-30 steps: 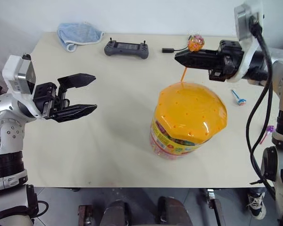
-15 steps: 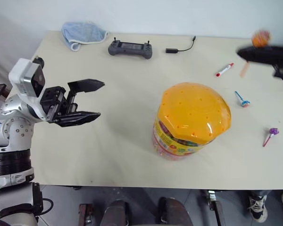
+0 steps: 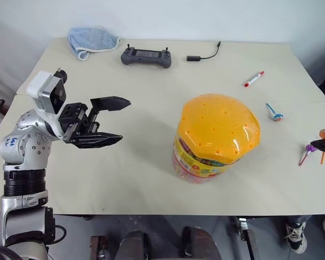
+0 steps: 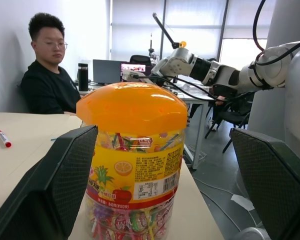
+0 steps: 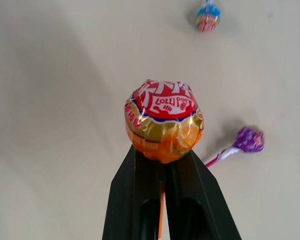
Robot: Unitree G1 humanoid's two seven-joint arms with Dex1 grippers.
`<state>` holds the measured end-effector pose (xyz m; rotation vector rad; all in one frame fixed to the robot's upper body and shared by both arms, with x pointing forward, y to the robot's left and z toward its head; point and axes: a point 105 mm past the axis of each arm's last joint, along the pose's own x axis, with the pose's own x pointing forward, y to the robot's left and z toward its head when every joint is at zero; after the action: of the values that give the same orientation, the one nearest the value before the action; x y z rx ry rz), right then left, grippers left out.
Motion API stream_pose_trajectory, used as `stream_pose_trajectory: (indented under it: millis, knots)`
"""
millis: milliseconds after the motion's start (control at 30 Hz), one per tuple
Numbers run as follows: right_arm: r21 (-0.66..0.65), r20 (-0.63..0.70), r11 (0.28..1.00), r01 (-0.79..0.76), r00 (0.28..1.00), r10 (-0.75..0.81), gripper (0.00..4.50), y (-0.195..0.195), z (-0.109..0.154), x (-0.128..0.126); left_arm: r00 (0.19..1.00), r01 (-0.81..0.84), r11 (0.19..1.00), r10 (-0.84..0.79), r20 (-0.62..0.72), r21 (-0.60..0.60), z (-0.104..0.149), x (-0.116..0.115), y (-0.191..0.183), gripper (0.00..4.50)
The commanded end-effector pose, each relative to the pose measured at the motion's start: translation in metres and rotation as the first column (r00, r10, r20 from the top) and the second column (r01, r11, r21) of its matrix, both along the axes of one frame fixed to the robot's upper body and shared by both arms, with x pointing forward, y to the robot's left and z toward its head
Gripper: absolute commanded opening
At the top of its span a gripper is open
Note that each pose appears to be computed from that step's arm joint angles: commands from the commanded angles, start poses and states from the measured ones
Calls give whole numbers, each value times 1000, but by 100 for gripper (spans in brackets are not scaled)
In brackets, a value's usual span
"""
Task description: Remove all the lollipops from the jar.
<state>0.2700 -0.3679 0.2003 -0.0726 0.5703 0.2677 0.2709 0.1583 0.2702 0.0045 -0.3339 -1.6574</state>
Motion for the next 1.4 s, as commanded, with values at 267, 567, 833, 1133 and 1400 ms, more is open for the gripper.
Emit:
stream_pose_trajectory:
  millis: [267,567,833,1133,1400]
  knots:
    - [95,-5,995,1,1000,0,5,19,-43,41,1000,-30,1000,30,8,0,-5,-5,-3,450]
    - [83,-9,996,13,1000,-13,298,10,-42,43,994,-100,994,102,-32,53,-15,-2,0,450]
    - [71,4,997,25,1000,-26,448,1,-33,36,977,-192,977,199,-70,97,-23,16,-2,450]
    - [65,153,985,-161,977,150,448,27,-8,21,969,-224,971,232,-88,88,-30,20,-1,450]
    - [-146,268,804,-577,759,594,448,86,-35,-29,933,-321,938,336,-126,129,-50,15,29,450]
